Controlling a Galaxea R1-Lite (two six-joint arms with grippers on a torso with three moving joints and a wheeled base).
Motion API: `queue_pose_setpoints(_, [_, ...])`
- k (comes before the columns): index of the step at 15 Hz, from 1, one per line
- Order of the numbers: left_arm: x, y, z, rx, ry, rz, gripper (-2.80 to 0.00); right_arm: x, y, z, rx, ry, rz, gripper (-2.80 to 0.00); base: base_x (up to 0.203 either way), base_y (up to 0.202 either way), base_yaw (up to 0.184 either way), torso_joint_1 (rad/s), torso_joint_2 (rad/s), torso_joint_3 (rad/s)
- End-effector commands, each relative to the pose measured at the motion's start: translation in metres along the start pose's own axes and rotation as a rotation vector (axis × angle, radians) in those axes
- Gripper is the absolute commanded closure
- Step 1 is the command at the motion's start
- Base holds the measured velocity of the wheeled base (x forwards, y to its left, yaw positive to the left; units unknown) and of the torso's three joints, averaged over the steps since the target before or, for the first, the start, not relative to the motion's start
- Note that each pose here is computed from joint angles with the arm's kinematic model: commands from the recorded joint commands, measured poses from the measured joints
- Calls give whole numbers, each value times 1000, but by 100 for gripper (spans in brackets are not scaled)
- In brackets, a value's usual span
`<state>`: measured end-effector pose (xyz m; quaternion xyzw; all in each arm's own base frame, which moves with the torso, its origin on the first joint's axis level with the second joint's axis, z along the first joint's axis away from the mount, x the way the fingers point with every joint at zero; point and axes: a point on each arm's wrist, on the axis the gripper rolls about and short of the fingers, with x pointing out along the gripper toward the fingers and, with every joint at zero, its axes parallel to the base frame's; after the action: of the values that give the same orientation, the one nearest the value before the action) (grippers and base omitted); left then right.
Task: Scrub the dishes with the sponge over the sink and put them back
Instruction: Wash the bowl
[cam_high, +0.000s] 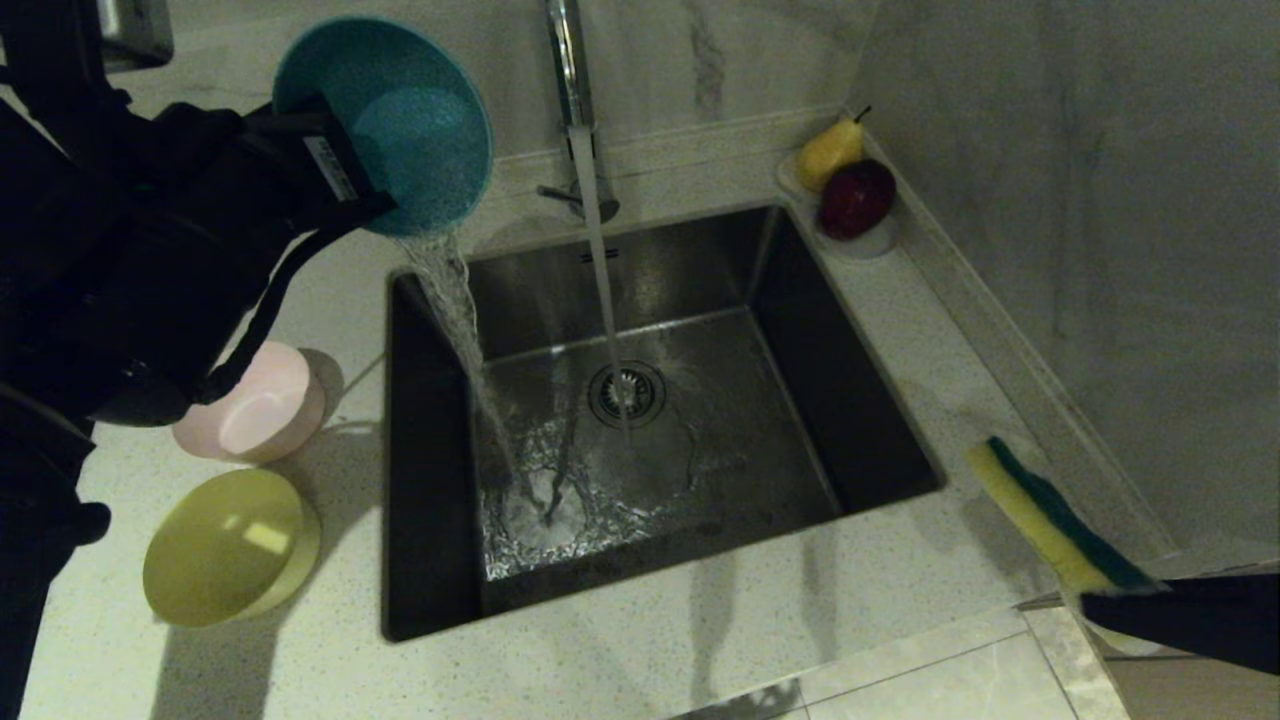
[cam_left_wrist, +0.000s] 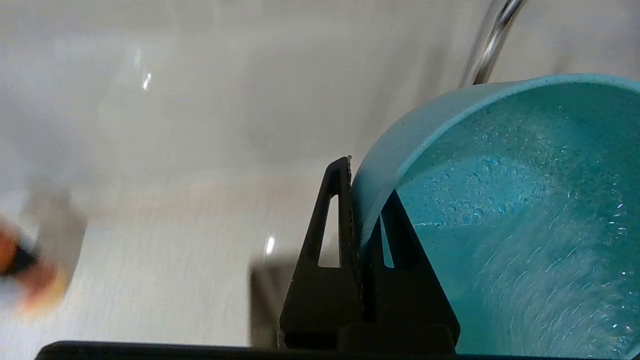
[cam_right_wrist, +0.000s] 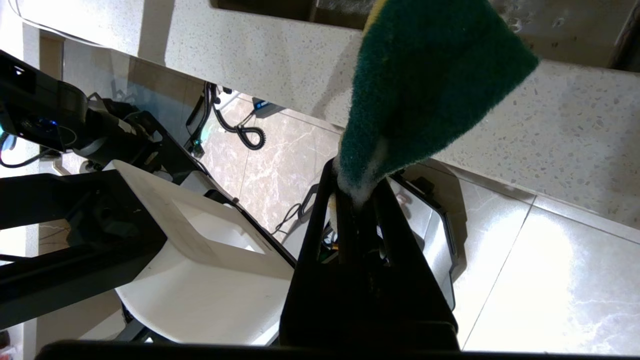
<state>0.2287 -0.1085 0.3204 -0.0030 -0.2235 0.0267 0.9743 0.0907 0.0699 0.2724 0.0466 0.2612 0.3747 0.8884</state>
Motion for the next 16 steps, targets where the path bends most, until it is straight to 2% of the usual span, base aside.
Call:
queue_pose_setpoints(1, [0,3,12,-10,-78,-22,0,3,-1,0,3,13,2,0,0,0,0,0,0,0])
queue_pose_setpoints(6, [-9,12,29,-26,-139,-41,0,5,-1,-2,9,27,13,0,0,0,0,0,0,0])
queue_pose_setpoints(16, [-17,18,47,24,-239,-74,0,9,-1,-1,12,33,26,0,0,0,0,0,0,0])
